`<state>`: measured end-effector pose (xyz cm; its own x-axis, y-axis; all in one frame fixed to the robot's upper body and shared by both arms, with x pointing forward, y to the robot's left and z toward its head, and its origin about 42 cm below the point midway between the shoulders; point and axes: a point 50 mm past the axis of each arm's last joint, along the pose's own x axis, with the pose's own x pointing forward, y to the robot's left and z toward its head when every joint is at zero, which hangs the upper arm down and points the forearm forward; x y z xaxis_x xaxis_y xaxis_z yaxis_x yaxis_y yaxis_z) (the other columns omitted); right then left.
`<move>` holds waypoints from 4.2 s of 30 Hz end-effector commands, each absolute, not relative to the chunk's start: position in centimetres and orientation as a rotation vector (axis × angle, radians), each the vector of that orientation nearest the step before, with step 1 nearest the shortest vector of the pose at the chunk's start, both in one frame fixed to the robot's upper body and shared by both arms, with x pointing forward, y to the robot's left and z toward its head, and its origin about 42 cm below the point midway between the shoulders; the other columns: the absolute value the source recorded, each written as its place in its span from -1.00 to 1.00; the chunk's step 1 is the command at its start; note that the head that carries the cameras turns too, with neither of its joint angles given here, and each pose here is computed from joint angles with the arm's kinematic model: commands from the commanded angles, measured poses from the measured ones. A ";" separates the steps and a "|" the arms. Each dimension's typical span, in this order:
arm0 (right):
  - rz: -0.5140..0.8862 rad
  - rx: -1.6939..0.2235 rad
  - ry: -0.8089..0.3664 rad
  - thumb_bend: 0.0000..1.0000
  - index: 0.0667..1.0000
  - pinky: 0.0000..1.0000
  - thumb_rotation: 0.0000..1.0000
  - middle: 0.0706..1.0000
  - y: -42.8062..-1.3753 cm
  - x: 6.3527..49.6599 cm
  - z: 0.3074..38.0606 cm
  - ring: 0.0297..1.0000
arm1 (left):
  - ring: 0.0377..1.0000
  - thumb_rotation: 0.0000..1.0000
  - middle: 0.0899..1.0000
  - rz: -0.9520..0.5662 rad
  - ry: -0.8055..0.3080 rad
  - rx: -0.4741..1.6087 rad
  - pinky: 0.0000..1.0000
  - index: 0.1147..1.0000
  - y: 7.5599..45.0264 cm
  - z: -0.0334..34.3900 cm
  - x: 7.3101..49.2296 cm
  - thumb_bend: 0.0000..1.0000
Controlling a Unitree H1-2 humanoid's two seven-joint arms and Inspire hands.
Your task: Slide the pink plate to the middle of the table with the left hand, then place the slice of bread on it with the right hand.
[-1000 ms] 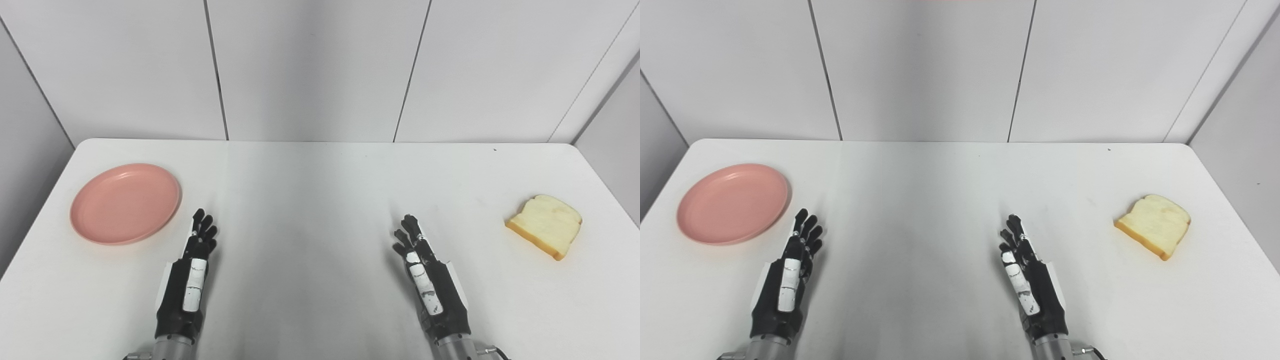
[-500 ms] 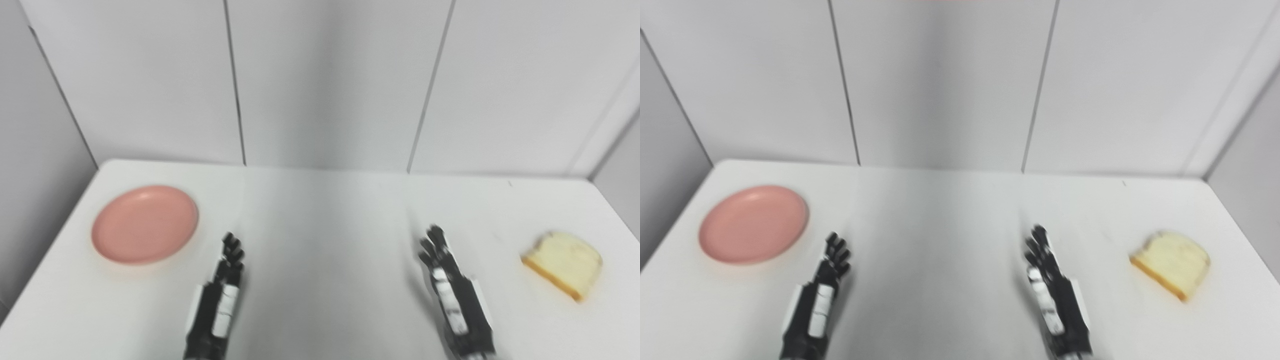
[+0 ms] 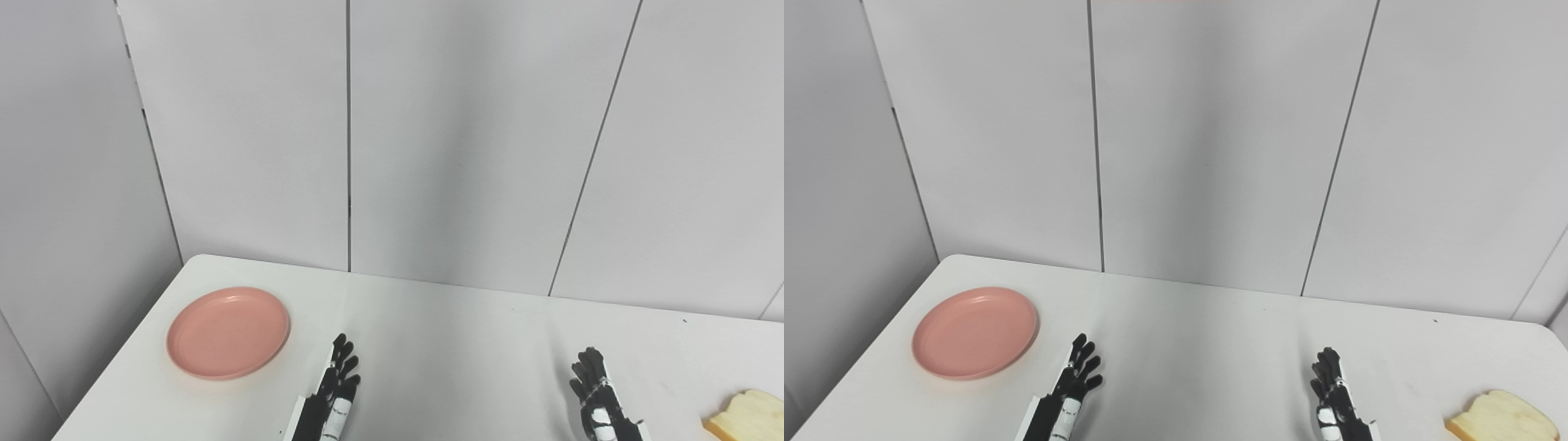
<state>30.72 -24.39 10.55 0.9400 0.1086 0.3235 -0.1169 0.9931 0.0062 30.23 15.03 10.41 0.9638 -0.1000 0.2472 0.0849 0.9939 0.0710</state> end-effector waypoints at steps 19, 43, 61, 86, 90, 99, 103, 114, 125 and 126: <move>0.080 0.120 -0.154 0.56 1.00 1.00 0.77 0.99 -23.7 27.6 6.4 0.96 | 0.82 0.79 0.80 -0.031 -0.467 -0.173 0.75 0.72 17.1 14.6 30.1 0.71; 0.087 0.120 -0.141 0.51 0.96 0.99 0.71 0.95 -23.7 27.6 6.6 0.93 | 0.67 0.75 0.60 0.259 -0.774 -0.010 0.59 0.51 32.4 25.5 40.6 0.97; 0.084 0.115 -0.140 0.53 0.88 0.93 0.67 0.90 -23.9 27.4 6.7 0.89 | 0.69 0.73 0.67 0.244 -0.593 0.000 0.53 0.58 42.0 27.4 45.3 0.99; 0.075 0.112 -0.133 0.53 0.84 0.91 0.63 0.86 -24.1 26.8 7.4 0.86 | 0.66 0.69 0.61 0.325 -0.224 -0.110 0.56 0.63 41.0 16.9 47.8 0.88; 0.074 0.110 -0.135 0.54 0.84 0.90 0.63 0.86 -24.2 26.8 7.4 0.85 | 0.67 0.71 0.63 0.337 -0.194 -0.110 0.59 0.62 41.1 16.3 47.7 0.83; 0.077 0.104 -0.131 0.55 0.84 0.89 0.64 0.86 -24.3 26.8 7.5 0.85 | 0.73 0.69 0.66 0.317 -0.171 -0.103 0.67 0.62 41.2 15.6 47.4 0.88; 0.074 0.115 -0.133 0.56 0.82 0.88 0.62 0.85 -24.2 26.8 7.4 0.85 | 0.74 0.69 0.65 0.304 -0.167 -0.100 0.63 0.64 41.2 15.3 47.2 0.85; 0.077 0.101 -0.131 0.54 0.84 0.88 0.65 0.87 -24.1 27.0 7.4 0.85 | 0.73 0.77 0.68 0.247 -0.172 -0.064 0.51 0.65 40.1 15.7 47.8 0.79; 0.076 0.096 -0.133 0.56 0.81 0.83 0.64 0.84 -23.9 27.0 7.4 0.82 | 0.70 0.76 0.69 0.167 -0.157 -0.062 0.52 0.68 37.5 14.5 47.8 0.79; 0.077 0.092 -0.134 0.57 0.81 0.82 0.64 0.84 -23.9 27.0 7.4 0.82 | 0.70 0.78 0.69 0.154 -0.157 -0.052 0.51 0.70 37.2 14.3 47.7 0.78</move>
